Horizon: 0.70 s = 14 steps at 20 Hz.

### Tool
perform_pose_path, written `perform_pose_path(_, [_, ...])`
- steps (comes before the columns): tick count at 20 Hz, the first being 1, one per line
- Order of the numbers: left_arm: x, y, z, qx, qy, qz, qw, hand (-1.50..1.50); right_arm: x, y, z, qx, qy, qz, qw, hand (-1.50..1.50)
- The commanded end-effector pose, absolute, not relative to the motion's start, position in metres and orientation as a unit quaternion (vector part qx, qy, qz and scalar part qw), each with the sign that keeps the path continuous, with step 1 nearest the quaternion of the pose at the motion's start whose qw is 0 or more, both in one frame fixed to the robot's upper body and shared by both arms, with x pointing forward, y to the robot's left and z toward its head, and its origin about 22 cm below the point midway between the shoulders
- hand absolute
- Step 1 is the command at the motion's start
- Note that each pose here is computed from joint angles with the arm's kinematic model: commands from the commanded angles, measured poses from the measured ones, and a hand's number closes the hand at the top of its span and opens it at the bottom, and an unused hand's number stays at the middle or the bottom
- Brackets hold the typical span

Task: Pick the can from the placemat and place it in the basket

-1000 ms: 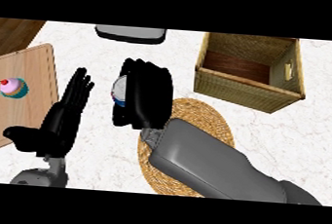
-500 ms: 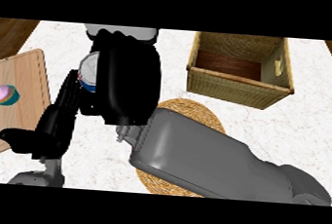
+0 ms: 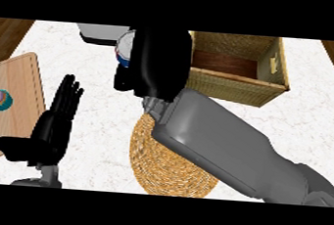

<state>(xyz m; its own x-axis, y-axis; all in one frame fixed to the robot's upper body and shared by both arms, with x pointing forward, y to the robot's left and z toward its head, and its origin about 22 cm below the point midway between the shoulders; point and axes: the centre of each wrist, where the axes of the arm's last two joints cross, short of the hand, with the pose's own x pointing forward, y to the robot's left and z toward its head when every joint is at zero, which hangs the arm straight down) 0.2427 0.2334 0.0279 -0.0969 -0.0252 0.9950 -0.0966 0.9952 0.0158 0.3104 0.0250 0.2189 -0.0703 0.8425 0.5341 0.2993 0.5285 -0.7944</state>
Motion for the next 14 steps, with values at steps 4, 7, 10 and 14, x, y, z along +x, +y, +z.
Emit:
perform_pose_path(4, [0.230, 0.226, 0.012, 0.032, -0.740, 0.025, 0.672, 0.00, 0.331, -0.013, 0.221, -0.461, -0.625, 0.209, 0.594, 1.50])
perform_pose_path(7, [0.240, 0.227, 0.026, 0.043, -0.743, 0.031, 0.667, 0.00, 0.332, -0.033, 0.220, -0.469, -0.622, 0.194, 0.597, 1.50])
perform_pose_path(10, [0.243, 0.233, 0.016, 0.039, -0.737, 0.032, 0.674, 0.00, 0.343, -0.052, 0.213, -0.474, -0.614, 0.196, 0.600, 1.50])
perform_pose_path(14, [0.246, 0.240, 0.044, 0.037, -0.744, 0.033, 0.667, 0.00, 0.337, -0.074, 0.198, -0.490, -0.609, 0.209, 0.588, 1.50])
